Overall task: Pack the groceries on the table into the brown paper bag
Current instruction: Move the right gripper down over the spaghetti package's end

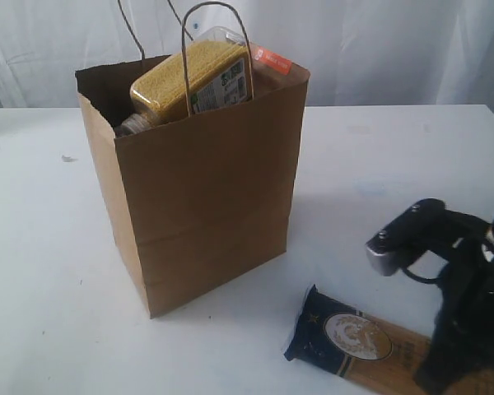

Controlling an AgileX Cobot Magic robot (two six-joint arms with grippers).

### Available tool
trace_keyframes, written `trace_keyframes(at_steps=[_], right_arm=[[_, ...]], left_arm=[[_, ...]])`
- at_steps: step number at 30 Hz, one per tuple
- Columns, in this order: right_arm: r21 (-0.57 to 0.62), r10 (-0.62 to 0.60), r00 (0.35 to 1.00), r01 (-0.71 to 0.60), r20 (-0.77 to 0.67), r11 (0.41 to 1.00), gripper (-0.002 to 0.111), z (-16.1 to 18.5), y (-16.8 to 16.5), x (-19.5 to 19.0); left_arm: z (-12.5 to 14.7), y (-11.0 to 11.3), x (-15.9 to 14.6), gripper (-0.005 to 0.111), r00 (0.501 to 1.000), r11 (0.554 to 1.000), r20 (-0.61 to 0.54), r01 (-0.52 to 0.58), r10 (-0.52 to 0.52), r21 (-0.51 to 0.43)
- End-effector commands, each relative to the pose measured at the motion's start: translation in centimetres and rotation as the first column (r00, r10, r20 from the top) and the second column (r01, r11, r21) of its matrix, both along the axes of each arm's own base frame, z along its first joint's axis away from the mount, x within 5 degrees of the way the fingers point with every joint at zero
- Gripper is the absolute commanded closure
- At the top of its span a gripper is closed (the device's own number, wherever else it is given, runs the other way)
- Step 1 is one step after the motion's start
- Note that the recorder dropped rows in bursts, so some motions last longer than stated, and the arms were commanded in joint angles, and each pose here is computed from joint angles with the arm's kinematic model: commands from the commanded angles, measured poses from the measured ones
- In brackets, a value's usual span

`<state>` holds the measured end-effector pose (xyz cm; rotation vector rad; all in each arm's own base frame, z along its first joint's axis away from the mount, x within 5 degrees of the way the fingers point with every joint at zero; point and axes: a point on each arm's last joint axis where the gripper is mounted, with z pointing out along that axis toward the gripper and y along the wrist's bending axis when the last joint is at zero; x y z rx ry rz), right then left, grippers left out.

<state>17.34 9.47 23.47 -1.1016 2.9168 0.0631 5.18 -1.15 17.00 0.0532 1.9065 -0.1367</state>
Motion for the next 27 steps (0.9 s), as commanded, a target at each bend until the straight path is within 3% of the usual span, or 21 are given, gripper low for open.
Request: trace_keyframes(at_steps=[1, 5, 7, 8, 12, 14, 27], right_arm=[[0.081, 0.124, 0.966, -0.146, 0.229, 0.986, 0.108, 0.1, 2.4, 1.7], [0.113, 0.215, 0.934, -0.256, 0.285, 0.96, 0.099, 0.2, 3.1, 2.0], [0.121, 0.247, 0.936, -0.283, 0.25, 0.952, 0.084, 0.1, 3.2, 1.7], [0.122, 0.256, 0.938, -0.29, 0.232, 0.949, 0.076, 0.0, 3.2, 1.5], [0.106, 0.288, 0.942, -0.308, 0.172, 0.945, 0.019, -1.2, 2.8, 0.9], [0.092, 0.35, 0.922, -0.368, 0.166, 0.925, 0.002, -1.5, 2.7, 0.6], [0.118, 0.339, 0.9, -0.381, 0.275, 0.917, 0.003, -1.3, 3.3, 1.4]], left_arm=[[0.2, 0.1, 0.1, 0.107, 0.999, 1.0, 0.033, -0.007, 0.007, -0.006], [0.2, 0.1, 0.1, 0.107, 0.999, 1.0, 0.033, -0.007, 0.007, -0.006], [0.2, 0.1, 0.1, 0.107, 0.999, 1.0, 0.033, -0.007, 0.007, -0.006], [0.2, 0.1, 0.1, 0.107, 0.999, 1.0, 0.033, -0.007, 0.007, -0.006], [0.2, 0.1, 0.1, 0.107, 0.999, 1.0, 0.033, -0.007, 0.007, -0.006], [0.2, 0.1, 0.1, 0.107, 0.999, 1.0, 0.033, -0.007, 0.007, -0.006], [0.2, 0.1, 0.1, 0.107, 0.999, 1.0, 0.033, -0.007, 0.007, -0.006]])
